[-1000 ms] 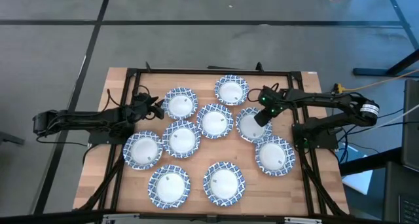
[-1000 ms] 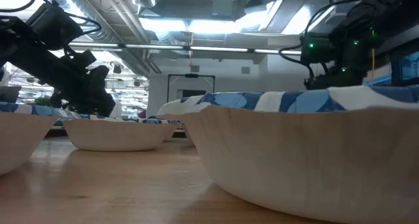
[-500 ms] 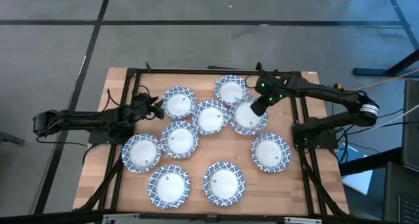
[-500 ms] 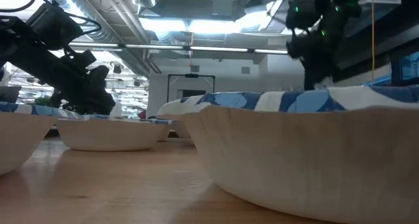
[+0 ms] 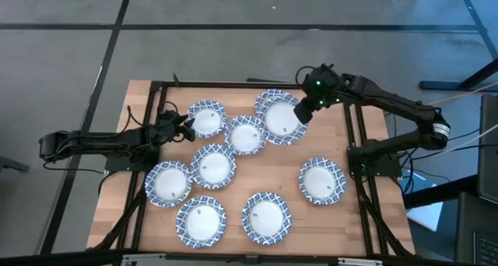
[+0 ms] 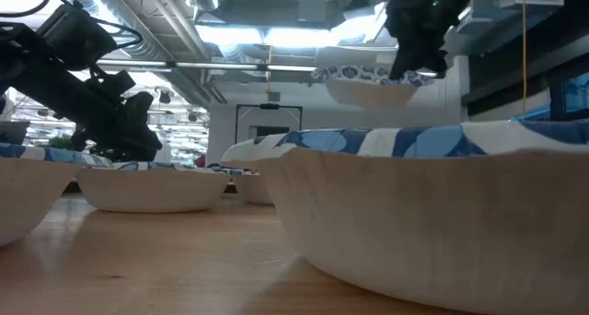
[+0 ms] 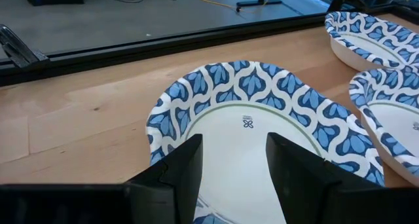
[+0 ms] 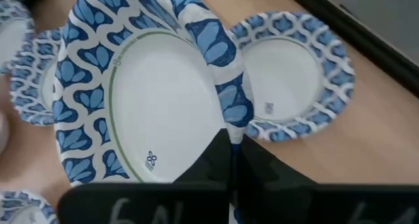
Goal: Nest bowls inside each other
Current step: Stack the white and blue bowl on the white and blue bowl on the table
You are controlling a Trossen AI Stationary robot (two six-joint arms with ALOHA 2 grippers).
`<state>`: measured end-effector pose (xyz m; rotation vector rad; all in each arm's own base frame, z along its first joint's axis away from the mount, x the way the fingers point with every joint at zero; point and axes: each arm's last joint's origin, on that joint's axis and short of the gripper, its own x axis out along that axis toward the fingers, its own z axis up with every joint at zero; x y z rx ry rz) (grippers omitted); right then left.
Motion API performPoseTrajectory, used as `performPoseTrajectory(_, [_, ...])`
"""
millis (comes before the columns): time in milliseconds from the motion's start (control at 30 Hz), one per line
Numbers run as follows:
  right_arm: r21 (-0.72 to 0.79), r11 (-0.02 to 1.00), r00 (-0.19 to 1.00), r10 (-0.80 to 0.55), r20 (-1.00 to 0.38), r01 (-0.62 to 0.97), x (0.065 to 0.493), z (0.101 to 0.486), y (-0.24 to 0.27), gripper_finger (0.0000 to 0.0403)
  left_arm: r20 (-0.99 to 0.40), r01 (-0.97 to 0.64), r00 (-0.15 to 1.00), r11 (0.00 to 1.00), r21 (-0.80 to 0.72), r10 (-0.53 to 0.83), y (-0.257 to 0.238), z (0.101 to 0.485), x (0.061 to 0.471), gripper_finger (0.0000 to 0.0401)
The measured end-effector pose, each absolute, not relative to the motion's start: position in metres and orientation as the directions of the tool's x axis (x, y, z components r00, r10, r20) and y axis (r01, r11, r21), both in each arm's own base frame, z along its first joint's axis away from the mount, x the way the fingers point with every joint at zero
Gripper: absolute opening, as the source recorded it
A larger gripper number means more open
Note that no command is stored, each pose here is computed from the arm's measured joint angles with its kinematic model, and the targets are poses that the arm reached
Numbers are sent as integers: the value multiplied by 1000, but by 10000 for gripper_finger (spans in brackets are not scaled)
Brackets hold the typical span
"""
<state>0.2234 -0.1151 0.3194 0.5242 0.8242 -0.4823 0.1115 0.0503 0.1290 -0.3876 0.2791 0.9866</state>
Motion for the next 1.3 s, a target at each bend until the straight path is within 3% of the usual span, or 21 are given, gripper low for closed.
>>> performPoseTrajectory(533, [362, 860, 635, 59, -771, 359, 330, 231, -133, 10, -388, -847, 531, 491, -205, 753, 50, 130, 112, 163])
performPoseTrajectory(900, [306, 905, 604, 70, -794, 297, 381, 216, -155, 11, -388, -847, 531, 480, -227, 753, 50, 130, 112, 163])
performPoseTrajectory(1133, [277, 925, 568, 86, -819, 260, 389, 208, -158, 13, -389, -847, 531, 480, -227, 753, 50, 130, 112, 163])
performPoseTrajectory(1300, [256, 939, 572, 84, -816, 228, 389, 209, -158, 50, -389, -847, 531, 480, -227, 753, 50, 130, 112, 163])
